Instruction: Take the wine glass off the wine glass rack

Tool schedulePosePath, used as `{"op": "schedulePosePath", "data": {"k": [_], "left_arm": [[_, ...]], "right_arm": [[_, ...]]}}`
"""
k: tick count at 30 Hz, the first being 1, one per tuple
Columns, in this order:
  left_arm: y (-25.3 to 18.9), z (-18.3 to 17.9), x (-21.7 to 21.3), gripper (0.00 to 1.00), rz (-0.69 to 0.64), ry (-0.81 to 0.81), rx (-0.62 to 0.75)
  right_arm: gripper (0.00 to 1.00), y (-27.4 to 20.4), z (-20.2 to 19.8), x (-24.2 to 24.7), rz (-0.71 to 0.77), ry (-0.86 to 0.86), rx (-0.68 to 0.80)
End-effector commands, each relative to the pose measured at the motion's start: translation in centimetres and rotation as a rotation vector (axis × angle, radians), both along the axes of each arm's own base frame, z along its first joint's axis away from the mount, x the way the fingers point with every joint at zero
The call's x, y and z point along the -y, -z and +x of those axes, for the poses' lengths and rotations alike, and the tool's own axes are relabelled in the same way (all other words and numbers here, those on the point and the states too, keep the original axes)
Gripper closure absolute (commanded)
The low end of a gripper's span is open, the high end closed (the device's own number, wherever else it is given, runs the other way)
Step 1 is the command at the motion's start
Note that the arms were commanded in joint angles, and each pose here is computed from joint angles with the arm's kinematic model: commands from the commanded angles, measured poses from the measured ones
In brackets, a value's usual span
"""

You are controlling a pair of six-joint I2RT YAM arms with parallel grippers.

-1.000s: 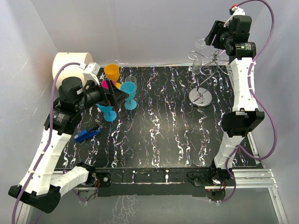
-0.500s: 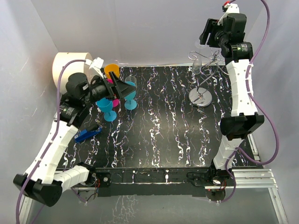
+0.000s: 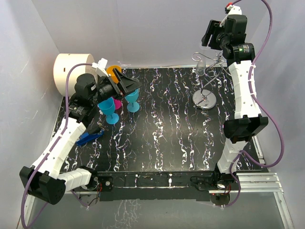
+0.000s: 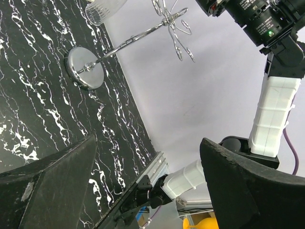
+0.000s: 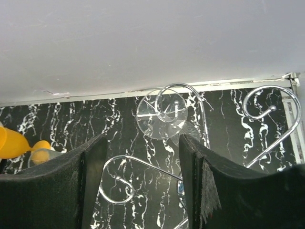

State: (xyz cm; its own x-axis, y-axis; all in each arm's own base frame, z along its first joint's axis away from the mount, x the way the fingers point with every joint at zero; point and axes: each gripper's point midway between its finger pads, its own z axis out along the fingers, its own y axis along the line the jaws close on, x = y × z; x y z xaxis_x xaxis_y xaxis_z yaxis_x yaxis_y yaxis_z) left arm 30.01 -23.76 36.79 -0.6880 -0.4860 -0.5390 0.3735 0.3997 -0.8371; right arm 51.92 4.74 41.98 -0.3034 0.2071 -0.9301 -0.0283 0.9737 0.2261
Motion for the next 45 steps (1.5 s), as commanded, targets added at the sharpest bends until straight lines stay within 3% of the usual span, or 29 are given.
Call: {"op": "schedulePosePath", "data": {"k": [1, 5, 9, 17, 29, 45], "left_arm": [[-1.0, -2.0, -0.7, 0.12, -0.006, 0.0, 0.037], [-0.6, -2.7, -1.2, 0.12, 0.025, -0.011, 0.045], [-0.1, -2.8, -1.3, 0.11, 0.035, -0.016, 0.042], [0.4, -2.9, -0.9, 0.11, 0.03, 0.015, 0.032], [1.0, -3.0, -0.8, 0.11, 0.031, 0.026, 0.014], [1.6, -3.3, -0.8, 0.11, 0.032, 0.033, 0.003]], "right_arm": [[0.42, -0.7, 0.5, 1.4, -0.054, 0.045, 0.03], [0.45, -0.8, 0.1, -0.2, 0.012, -0.029, 0.026], [0.42, -0.2, -0.8, -2.1, 0.082, -0.111, 0.008], [0.31, 0.4, -2.9, -2.5, 0.057, -0.151, -0.034], [0.3, -0.3, -6.2, -2.5, 0.04, -0.173, -0.037], [0.28, 3.8, -9.5, -7.2, 0.004, -0.304, -0.176]]}}
